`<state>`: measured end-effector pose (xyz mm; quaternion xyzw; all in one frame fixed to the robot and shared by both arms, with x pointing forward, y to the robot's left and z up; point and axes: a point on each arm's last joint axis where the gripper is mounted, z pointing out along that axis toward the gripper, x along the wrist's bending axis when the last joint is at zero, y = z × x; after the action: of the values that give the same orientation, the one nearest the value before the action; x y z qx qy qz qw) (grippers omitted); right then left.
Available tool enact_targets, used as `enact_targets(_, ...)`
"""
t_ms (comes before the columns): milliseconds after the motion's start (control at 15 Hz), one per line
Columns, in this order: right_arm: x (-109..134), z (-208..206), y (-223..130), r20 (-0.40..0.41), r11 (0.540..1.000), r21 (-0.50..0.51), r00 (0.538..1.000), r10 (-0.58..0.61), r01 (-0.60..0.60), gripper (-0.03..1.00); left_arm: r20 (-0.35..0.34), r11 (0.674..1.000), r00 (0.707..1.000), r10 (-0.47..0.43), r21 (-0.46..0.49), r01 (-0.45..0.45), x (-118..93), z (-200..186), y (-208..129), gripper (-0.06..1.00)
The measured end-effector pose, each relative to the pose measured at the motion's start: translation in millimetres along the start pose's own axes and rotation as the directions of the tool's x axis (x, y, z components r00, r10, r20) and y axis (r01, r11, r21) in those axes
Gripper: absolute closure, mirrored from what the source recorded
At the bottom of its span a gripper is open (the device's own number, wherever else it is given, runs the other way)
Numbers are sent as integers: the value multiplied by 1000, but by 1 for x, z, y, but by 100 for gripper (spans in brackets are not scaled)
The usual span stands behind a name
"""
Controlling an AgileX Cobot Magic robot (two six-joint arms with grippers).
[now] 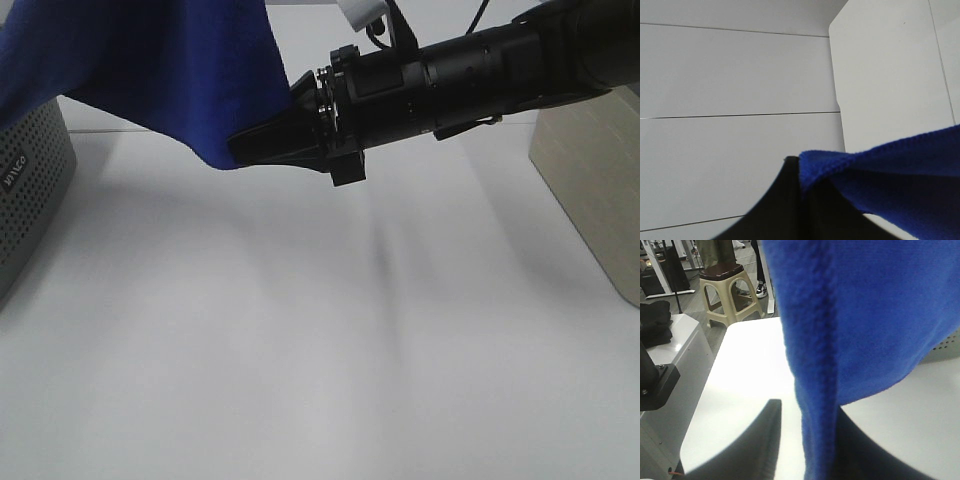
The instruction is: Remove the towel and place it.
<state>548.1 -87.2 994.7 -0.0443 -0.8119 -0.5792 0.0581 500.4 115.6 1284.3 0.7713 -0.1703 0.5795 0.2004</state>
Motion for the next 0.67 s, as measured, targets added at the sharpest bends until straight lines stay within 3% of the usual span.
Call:
enact_targets(533, 0, -1, 1, 10, 997, 10, 997, 74, -74, 70, 4, 1000, 1000, 0, 1, 0, 0, 0, 0, 94)
enact_targets(600, 1, -1, 1, 8, 996, 16, 996, 93, -93, 87, 11, 1000, 1000, 0, 3, 0, -1, 0, 0, 94)
enact_targets(667, 3, -2, 2, 6, 991, 31, 992, 128, -128, 95, 14, 1000, 1000, 0, 3, 0, -1, 0, 0, 94)
